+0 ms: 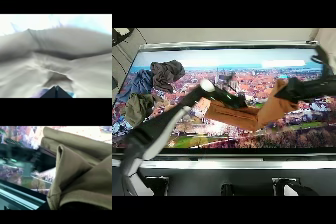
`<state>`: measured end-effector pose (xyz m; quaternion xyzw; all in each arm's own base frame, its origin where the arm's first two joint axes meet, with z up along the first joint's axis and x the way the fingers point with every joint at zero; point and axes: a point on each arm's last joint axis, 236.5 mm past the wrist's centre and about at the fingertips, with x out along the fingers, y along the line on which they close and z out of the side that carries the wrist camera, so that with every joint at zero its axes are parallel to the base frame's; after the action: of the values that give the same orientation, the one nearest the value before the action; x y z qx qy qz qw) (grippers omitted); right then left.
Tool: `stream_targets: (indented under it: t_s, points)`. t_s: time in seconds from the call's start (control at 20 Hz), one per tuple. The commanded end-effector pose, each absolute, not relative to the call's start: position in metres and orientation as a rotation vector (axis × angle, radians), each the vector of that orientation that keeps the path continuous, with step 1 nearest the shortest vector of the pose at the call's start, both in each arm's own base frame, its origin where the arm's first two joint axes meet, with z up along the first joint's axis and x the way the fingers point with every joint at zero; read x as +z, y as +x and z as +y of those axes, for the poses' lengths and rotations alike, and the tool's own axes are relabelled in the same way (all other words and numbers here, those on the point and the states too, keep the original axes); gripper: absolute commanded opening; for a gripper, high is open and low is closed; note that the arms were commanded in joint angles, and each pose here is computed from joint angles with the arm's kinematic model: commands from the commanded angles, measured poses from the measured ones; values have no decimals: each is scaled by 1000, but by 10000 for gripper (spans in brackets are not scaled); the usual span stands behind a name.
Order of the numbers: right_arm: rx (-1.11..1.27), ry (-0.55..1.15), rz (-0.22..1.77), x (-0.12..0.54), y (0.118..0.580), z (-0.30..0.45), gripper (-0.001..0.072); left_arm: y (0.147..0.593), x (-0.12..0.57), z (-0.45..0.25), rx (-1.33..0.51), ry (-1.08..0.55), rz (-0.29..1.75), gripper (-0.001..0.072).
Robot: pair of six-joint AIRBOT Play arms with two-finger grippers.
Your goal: Fold the shirts.
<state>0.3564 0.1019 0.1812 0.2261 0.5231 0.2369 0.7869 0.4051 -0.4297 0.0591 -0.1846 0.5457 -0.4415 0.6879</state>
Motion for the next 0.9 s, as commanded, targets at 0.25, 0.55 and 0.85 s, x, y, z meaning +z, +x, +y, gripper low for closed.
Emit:
stream_targets:
  t_s: [0.25, 0.55, 0.85]
  points:
    - [703, 580, 1210, 78, 421, 271, 40, 452, 255, -212, -672, -271, 761, 28]
    - [703, 849, 1238, 26, 448, 336, 677, 414, 297, -204, -696, -233, 701, 29]
    - [564, 653, 1292, 25, 448, 231, 681, 419, 289, -196, -652, -189, 710, 29]
